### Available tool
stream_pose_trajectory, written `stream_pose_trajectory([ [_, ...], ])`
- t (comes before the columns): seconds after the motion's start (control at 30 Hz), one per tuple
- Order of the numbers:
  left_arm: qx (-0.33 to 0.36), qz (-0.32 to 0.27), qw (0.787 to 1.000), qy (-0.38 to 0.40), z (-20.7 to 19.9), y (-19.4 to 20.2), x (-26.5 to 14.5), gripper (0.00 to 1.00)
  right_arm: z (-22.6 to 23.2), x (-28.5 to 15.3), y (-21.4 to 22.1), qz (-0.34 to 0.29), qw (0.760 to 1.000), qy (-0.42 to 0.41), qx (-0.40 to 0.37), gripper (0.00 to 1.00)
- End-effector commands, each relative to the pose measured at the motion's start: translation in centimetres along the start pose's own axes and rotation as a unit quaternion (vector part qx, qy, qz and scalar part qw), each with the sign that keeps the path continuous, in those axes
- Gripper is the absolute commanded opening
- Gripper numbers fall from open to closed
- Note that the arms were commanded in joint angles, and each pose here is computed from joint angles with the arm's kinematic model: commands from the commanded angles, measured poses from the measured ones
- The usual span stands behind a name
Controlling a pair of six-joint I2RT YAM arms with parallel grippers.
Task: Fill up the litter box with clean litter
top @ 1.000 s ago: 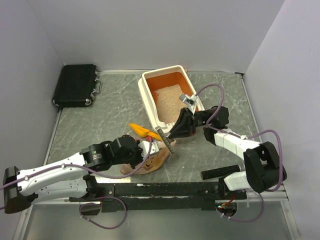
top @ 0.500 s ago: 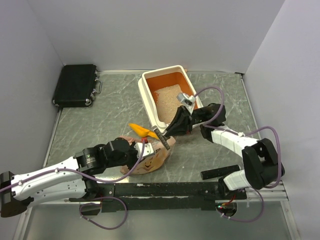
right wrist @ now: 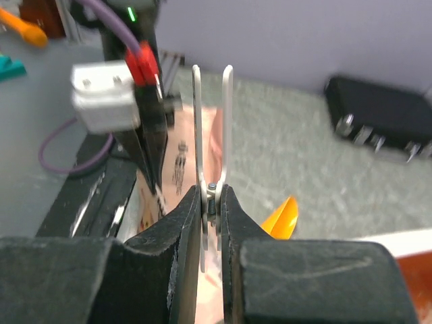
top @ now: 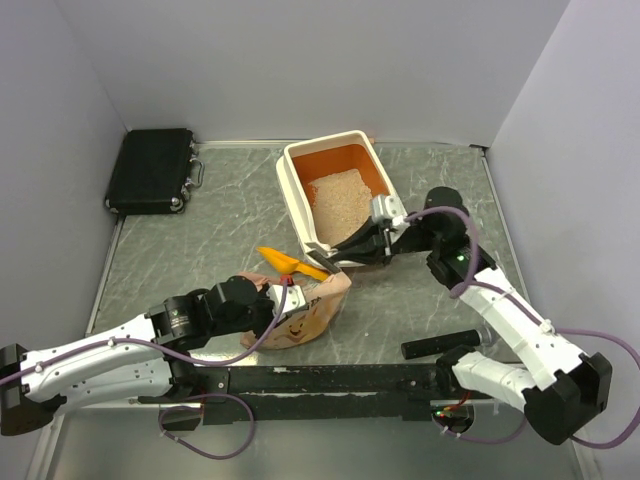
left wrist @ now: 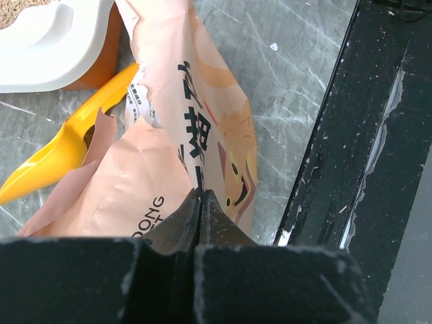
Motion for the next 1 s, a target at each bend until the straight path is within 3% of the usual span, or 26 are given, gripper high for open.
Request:
stream_pose_trajectory([
  [0.0, -0.004, -0.082, 0.997, 0.001, 0.0, -2.6, -0.7, 0.01, 0.5, 0.1, 3.3, 0.052, 0.999, -0.007, -0.006, 0.0],
  [0.63, -0.008, -0.081, 0.997, -0.008, 0.1, -2.5, -0.7, 0.01, 1.2, 3.0, 6.0, 0.04, 0.997, -0.073, -0.003, 0.0],
  [0.97, -0.012, -0.097, 0.995, -0.026, 0.4, -2.9, -1.4, 0.01, 1.5, 2.8, 8.8, 0.099, 0.993, -0.059, 0.038, 0.0],
])
Point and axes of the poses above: each gripper's point midway between its finger pads, its own x axis out along the fingers, its own z axis along the line the jaws close on, y = z × x, the point moved 9 cm from there along -x, back along the fingers, and after that the axes turned 5 degrees about x, right-handed, at the moved point
